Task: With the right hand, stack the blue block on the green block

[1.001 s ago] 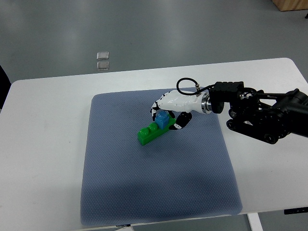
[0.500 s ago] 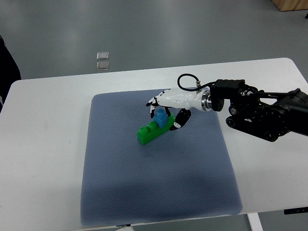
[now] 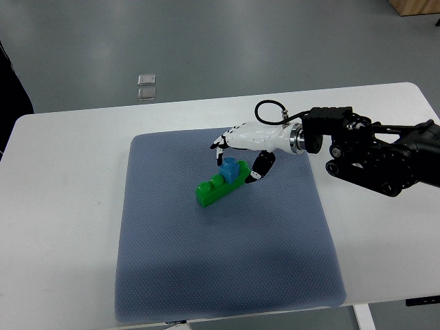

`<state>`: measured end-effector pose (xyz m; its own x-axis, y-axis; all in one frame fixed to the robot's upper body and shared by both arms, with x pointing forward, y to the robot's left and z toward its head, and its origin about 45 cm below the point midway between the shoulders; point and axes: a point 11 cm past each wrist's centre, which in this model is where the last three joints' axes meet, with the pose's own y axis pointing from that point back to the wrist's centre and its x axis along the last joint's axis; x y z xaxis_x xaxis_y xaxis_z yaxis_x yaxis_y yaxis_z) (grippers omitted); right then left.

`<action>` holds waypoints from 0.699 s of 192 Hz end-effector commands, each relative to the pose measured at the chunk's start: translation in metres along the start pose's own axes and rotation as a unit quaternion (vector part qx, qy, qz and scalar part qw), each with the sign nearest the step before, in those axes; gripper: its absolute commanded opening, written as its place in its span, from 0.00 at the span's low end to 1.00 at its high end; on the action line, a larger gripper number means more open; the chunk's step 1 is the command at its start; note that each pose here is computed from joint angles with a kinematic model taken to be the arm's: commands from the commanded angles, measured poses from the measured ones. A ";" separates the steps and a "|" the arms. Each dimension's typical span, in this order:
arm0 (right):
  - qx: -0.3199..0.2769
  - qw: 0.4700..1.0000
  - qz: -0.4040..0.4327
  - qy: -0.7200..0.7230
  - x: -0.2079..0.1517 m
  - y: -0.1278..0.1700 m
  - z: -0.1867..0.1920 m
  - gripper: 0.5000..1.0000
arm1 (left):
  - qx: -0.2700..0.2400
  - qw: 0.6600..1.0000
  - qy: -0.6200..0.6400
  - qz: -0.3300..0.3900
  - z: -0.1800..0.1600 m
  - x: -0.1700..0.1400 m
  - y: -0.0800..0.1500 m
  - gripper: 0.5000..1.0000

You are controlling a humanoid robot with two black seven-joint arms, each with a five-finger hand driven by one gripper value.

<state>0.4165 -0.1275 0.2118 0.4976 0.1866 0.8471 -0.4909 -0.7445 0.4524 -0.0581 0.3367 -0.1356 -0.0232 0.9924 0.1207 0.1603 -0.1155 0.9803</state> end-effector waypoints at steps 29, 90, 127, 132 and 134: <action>0.002 0.999 0.035 -0.029 0.015 0.001 0.000 0.84 | 0.001 1.000 0.000 0.000 -0.001 0.000 0.000 1.00; -0.003 0.966 0.117 -0.232 0.027 0.019 0.022 0.84 | 0.001 1.000 0.000 0.000 -0.001 0.000 0.000 1.00; 0.008 0.899 0.143 -0.413 0.018 0.025 0.037 0.84 | 0.000 1.000 0.000 -0.001 0.000 -0.001 0.000 1.00; 0.005 0.883 0.151 -0.445 0.016 0.027 0.042 0.84 | 0.000 1.000 0.000 0.000 0.000 0.000 0.000 1.00; 0.005 0.877 0.154 -0.455 0.016 0.028 0.044 0.84 | 0.000 1.000 0.000 0.000 0.000 0.000 0.000 1.00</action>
<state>0.4373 -0.1591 0.2321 0.6985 -0.4488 0.5574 -0.6560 -0.7127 0.2482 -0.0580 0.3367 -0.1356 -0.0232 0.9924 0.1207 0.1601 -0.1155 0.9803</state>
